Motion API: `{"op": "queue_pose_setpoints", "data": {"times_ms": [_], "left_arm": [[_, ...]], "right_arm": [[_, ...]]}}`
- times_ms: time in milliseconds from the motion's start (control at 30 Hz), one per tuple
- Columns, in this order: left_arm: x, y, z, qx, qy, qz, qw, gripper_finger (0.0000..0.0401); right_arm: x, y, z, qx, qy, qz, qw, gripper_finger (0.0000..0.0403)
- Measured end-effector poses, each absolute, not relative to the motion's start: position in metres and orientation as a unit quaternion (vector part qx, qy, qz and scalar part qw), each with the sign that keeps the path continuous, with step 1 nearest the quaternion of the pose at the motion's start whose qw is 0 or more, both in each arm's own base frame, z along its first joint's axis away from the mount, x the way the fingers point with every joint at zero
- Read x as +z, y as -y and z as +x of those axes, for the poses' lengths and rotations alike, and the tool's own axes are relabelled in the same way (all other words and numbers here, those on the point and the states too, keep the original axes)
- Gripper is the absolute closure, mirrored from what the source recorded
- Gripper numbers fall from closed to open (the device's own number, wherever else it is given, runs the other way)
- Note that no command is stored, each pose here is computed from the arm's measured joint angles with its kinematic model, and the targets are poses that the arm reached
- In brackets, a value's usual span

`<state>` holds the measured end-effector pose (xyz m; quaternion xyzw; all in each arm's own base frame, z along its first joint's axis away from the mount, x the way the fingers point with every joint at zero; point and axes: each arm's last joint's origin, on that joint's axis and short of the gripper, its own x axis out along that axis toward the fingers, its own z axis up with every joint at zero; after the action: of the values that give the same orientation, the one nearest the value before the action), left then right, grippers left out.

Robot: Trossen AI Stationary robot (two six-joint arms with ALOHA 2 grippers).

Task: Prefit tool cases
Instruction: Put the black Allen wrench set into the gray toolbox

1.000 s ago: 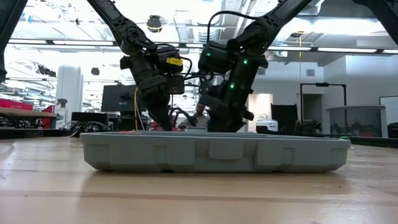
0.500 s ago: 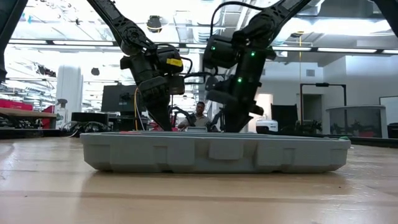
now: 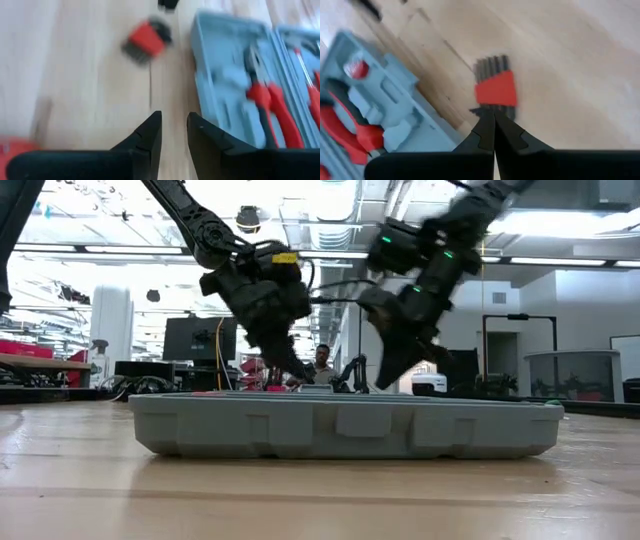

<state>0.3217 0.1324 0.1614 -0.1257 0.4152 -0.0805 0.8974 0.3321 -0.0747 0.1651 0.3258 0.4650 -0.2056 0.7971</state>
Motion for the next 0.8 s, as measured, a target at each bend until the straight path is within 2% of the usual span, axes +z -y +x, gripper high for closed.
{"op": "queue_pose_setpoints", "data": {"times_ms": [167, 333, 600, 800], "left_arm": [[0.171, -0.128, 0.339, -0.033, -0.351, -0.115, 0.929, 0.0319], [0.168, -0.128, 0.348, 0.008, -0.337, -0.119, 0.934, 0.0319], [0.124, -0.125, 0.366, 0.006, -0.412, -0.177, 0.894, 0.0319], [0.122, -0.121, 0.377, 0.006, -0.425, -0.192, 0.885, 0.0320]], "right_arm": [[0.154, 0.084, 0.286, -0.224, -0.357, 0.446, 0.789, 0.0392], [0.137, 0.084, 0.257, -0.247, -0.315, 0.499, 0.769, 0.0336], [0.118, 0.086, 0.265, -0.230, -0.291, 0.527, 0.765, 0.0227], [0.103, 0.086, 0.271, -0.197, -0.304, 0.547, 0.755, 0.0189]]}}
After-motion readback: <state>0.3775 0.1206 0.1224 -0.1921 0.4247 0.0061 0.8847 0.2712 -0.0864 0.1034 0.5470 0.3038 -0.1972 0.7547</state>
